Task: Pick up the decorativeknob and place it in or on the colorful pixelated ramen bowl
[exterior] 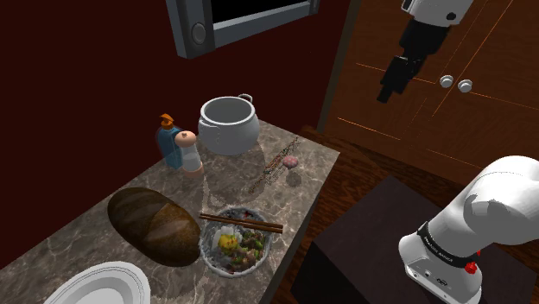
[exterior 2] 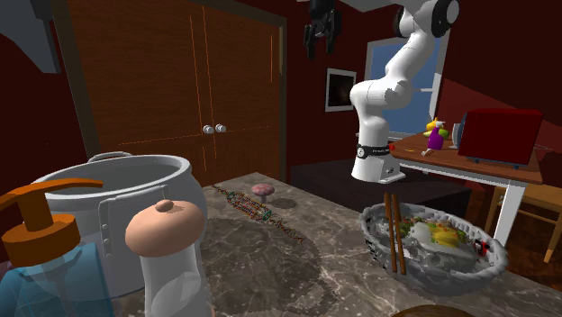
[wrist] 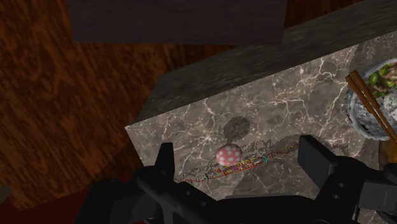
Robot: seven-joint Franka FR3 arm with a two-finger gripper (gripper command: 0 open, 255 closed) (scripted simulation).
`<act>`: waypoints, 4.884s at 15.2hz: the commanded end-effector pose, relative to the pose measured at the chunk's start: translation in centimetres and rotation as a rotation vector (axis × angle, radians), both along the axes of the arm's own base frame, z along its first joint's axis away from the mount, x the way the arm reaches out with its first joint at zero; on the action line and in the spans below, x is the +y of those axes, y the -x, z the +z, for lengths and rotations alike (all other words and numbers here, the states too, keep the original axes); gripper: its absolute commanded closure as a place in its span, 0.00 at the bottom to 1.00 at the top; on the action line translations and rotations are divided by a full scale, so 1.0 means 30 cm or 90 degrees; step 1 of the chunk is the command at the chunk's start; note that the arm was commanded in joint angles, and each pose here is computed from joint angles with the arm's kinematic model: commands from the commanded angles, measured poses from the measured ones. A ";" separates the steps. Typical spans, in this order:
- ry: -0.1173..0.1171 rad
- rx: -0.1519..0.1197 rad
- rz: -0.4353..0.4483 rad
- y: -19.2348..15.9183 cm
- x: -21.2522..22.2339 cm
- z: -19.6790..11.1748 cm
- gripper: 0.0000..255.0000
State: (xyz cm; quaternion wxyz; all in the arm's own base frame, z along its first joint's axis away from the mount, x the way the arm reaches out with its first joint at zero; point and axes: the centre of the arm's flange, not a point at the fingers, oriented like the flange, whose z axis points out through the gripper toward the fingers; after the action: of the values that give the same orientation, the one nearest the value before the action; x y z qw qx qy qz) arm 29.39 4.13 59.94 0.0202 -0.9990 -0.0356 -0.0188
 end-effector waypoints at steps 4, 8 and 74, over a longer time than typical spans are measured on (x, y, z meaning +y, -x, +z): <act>-0.004 -0.004 -0.005 -0.057 0.020 -0.115 0.00; -0.009 -0.008 -0.012 -0.135 0.048 -0.268 0.00; -0.038 -0.036 -0.052 -0.627 0.226 -0.972 1.00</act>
State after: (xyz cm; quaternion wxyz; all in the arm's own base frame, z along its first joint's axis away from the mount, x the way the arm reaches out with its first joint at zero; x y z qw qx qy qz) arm 48.27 11.02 30.33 0.0479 -0.9976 0.0049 -0.0489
